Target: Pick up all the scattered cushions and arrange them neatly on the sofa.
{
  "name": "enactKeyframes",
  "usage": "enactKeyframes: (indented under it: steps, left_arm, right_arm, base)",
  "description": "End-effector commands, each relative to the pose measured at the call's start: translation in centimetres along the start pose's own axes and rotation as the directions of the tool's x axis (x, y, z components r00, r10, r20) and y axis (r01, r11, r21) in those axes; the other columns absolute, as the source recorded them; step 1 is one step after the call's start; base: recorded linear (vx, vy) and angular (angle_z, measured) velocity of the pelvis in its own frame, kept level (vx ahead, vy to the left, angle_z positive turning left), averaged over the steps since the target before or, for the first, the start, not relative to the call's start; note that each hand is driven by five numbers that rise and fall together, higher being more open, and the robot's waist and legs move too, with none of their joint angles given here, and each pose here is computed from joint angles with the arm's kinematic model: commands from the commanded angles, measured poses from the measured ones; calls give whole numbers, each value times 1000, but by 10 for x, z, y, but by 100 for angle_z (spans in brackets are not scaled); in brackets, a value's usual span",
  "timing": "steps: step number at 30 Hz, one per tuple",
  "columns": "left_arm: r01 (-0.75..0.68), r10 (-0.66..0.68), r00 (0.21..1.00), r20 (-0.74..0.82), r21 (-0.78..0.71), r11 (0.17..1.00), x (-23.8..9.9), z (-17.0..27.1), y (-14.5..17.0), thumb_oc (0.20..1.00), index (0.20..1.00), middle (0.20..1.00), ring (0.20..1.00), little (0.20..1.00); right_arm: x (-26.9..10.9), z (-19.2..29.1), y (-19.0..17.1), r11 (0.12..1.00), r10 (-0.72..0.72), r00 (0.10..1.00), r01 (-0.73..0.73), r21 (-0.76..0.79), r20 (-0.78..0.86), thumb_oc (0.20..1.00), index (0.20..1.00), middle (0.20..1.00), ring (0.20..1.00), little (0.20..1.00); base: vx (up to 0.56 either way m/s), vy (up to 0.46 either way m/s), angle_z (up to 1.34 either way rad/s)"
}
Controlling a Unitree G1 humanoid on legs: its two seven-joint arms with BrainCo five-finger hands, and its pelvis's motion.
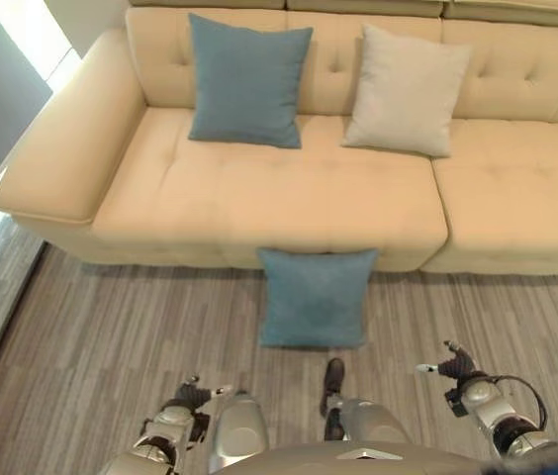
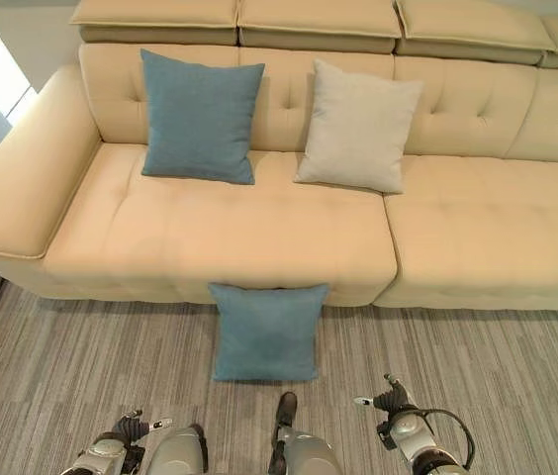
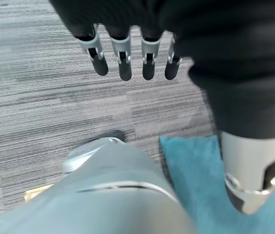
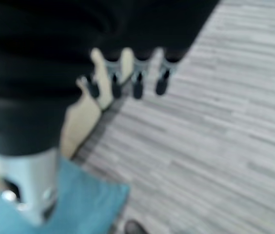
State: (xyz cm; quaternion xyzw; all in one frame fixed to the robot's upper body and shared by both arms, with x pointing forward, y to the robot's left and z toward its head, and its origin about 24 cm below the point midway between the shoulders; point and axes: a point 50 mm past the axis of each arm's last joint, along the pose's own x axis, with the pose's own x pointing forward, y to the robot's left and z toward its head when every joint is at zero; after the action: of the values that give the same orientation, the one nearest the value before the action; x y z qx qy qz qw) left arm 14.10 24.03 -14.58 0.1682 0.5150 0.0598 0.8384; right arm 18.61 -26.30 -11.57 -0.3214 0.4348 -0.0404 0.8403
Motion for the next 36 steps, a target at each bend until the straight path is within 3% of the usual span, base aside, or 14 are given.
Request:
enactKeyframes:
  steps: [1, 12, 23, 36]
  left_arm:
    - [-16, 16, 1000, 11, -22, 1000, 0, -2, 8, 1000, 1000, 1000, 1000, 1000]
    - [-116, 118, 992, 34, -47, 992, 1, 6, 41, 1000, 1000, 1000, 1000, 1000]
    - [-101, 103, 993, 49, -51, 994, 1, 10, 36, 1000, 1000, 1000, 1000, 1000]
    - [-79, 81, 995, 58, -37, 996, 2, 13, 30, 1000, 1000, 1000, 1000, 1000]
  right_arm:
    - [-3, -9, -6, 1000, -22, 1000, 22, 3, 5, 1000, 1000, 1000, 1000, 1000]
    - [0, 12, -1, 1000, -15, 998, 14, 19, 57, 1000, 1000, 1000, 1000, 1000]
    - [1, 27, 1, 1000, -5, 995, 5, -3, 97, 1000, 1000, 1000, 1000, 1000]
    - [-1, 13, -5, 999, -26, 996, 23, 42, 82, 1000, 1000, 1000, 1000, 1000]
  base:
    - [98, 150, -42]
    - [51, 98, -29]
    - [69, 57, -12]
    - [66, -118, 20]
